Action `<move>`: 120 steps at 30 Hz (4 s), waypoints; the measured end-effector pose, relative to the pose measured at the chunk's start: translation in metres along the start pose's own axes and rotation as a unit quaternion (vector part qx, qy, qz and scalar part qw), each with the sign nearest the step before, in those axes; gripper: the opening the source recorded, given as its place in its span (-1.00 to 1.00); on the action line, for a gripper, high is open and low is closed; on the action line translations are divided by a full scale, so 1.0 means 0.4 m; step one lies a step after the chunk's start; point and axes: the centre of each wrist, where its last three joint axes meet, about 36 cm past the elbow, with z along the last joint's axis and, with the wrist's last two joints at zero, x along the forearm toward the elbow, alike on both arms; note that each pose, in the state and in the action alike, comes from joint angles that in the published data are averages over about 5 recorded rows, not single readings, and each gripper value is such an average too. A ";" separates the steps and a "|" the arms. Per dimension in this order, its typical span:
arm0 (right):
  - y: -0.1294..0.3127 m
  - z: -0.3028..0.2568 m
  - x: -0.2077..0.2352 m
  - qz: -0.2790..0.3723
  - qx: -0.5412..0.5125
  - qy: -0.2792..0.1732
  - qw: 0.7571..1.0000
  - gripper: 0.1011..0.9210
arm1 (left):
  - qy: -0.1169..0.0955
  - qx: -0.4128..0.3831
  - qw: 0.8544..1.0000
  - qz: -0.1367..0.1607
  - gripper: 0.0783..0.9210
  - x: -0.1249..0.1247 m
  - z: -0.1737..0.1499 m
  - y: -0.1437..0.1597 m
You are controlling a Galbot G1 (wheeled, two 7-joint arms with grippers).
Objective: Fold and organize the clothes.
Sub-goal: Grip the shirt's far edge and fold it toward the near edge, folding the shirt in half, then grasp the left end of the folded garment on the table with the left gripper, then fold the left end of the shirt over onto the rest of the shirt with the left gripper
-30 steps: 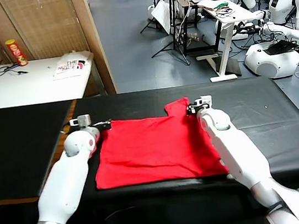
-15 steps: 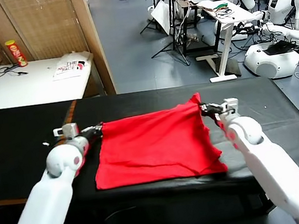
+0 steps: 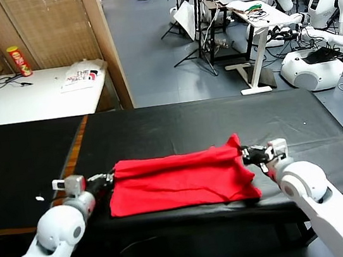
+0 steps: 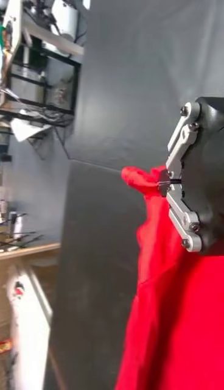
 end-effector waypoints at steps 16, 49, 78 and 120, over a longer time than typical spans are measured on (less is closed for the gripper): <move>-0.008 -0.012 0.072 -0.028 -0.031 -0.018 0.999 0.13 | 0.021 -0.010 1.000 -0.010 -0.85 0.032 0.025 -0.025; 0.034 0.052 -0.173 0.074 -0.098 -0.088 0.988 -0.78 | -0.035 0.087 0.995 -0.024 0.06 -0.188 0.016 0.004; 0.040 0.042 0.001 0.050 -0.075 -0.138 0.986 0.70 | -0.101 0.055 0.993 -0.039 0.69 -0.174 0.045 0.020; 0.066 0.023 0.052 0.042 -0.066 -0.158 0.984 0.70 | -0.126 -0.098 0.977 -0.144 -0.83 -0.072 0.141 0.147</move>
